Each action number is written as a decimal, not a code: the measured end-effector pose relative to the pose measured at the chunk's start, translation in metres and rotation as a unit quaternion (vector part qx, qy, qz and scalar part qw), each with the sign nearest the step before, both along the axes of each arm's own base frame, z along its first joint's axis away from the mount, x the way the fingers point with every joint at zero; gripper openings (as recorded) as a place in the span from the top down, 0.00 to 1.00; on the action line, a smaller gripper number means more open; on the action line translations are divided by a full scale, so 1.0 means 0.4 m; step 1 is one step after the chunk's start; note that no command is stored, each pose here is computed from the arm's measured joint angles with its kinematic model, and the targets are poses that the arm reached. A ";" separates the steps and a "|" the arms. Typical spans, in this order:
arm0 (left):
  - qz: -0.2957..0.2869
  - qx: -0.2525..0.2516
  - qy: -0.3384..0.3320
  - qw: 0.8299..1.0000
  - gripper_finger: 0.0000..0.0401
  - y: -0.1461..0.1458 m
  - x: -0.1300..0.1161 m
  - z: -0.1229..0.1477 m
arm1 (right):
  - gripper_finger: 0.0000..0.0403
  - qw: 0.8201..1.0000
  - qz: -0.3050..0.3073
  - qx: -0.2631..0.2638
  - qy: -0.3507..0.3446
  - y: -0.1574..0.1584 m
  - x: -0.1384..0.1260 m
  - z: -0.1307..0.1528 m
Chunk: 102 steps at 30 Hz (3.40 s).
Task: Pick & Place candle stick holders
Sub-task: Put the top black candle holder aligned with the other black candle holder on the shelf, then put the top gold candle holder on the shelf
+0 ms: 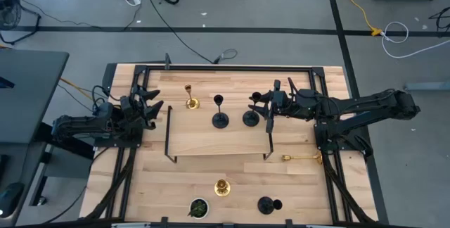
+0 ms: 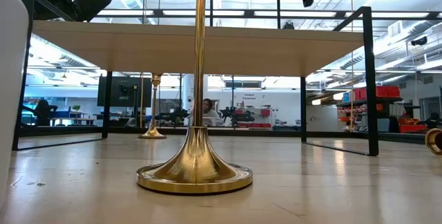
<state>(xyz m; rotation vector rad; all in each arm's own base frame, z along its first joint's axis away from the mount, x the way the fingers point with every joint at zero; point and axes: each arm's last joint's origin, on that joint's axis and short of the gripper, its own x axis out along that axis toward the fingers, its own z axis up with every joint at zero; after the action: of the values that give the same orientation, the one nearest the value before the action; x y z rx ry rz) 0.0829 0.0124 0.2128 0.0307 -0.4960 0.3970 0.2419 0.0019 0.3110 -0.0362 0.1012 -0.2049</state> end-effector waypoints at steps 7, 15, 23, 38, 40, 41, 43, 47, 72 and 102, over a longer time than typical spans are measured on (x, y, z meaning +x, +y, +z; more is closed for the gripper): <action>0.000 0.000 0.000 1.000 0.45 0.000 0.000 0.000 | 0.55 1.000 0.001 -0.014 0.002 0.000 0.000 0.000; 0.000 0.000 0.000 1.000 0.45 0.000 0.000 0.000 | 0.41 1.000 0.000 -0.021 0.003 0.000 -0.001 0.001; 0.000 0.000 0.002 1.000 0.45 0.000 0.000 -0.001 | 0.33 1.000 0.000 -0.021 0.003 0.000 -0.001 0.001; 0.161 -0.042 0.054 0.985 0.45 0.025 -0.003 -0.019 | 0.31 1.000 0.001 -0.023 0.004 0.000 -0.001 0.001; 0.176 -0.042 0.055 0.982 0.45 0.032 -0.005 -0.019 | 0.31 1.000 0.001 -0.023 0.004 0.000 -0.001 0.001; 0.182 -0.041 0.055 0.981 0.45 0.036 -0.005 -0.019 | 0.31 1.000 0.001 -0.023 0.004 0.000 -0.001 0.001; 0.195 -0.039 0.056 0.978 0.45 0.043 -0.006 -0.018 | 0.31 1.000 0.001 -0.023 0.004 0.000 -0.001 0.002; 0.200 -0.042 0.063 0.977 0.45 0.061 0.000 -0.023 | 0.31 1.000 0.001 -0.031 0.005 0.000 -0.001 0.002; 0.177 -0.039 0.224 0.958 0.45 0.286 0.046 -0.036 | 0.31 0.999 0.002 -0.034 0.012 0.000 -0.001 -0.001; 0.012 -0.057 0.328 0.943 0.45 0.339 0.092 -0.167 | 0.31 0.999 0.002 -0.033 0.026 -0.001 -0.003 -0.008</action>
<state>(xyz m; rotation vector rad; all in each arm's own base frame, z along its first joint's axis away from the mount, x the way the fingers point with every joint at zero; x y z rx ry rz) 0.1199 0.1481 0.1461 0.0546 0.1884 0.4125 0.2409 0.0017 0.3079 -0.1073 0.1457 -0.2030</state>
